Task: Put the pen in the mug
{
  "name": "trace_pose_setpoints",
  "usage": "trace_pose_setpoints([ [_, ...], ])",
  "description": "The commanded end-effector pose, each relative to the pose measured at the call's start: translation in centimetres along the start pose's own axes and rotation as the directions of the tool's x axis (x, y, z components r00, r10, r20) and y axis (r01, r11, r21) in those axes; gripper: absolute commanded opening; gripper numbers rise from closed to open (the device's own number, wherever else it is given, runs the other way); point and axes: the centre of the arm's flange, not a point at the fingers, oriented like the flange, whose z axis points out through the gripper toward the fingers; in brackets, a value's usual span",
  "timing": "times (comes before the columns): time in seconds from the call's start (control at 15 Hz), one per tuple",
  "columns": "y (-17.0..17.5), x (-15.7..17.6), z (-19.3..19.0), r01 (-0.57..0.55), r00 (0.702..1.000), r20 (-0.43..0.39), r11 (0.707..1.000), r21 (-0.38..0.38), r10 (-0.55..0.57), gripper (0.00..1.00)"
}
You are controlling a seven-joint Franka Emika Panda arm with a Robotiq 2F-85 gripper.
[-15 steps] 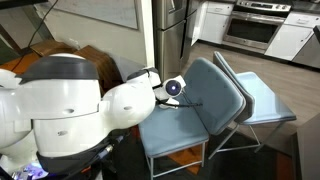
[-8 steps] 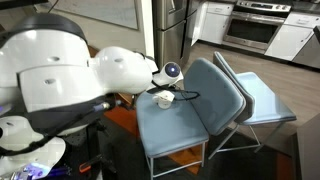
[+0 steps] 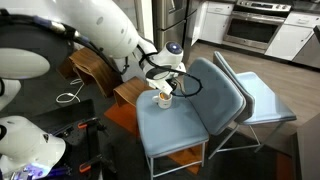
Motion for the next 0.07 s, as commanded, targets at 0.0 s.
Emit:
trace_pose_setpoints([
  [0.0,-1.37,-1.70,-1.03,-0.112,0.985,0.124,0.990,-0.087,0.122,1.00],
])
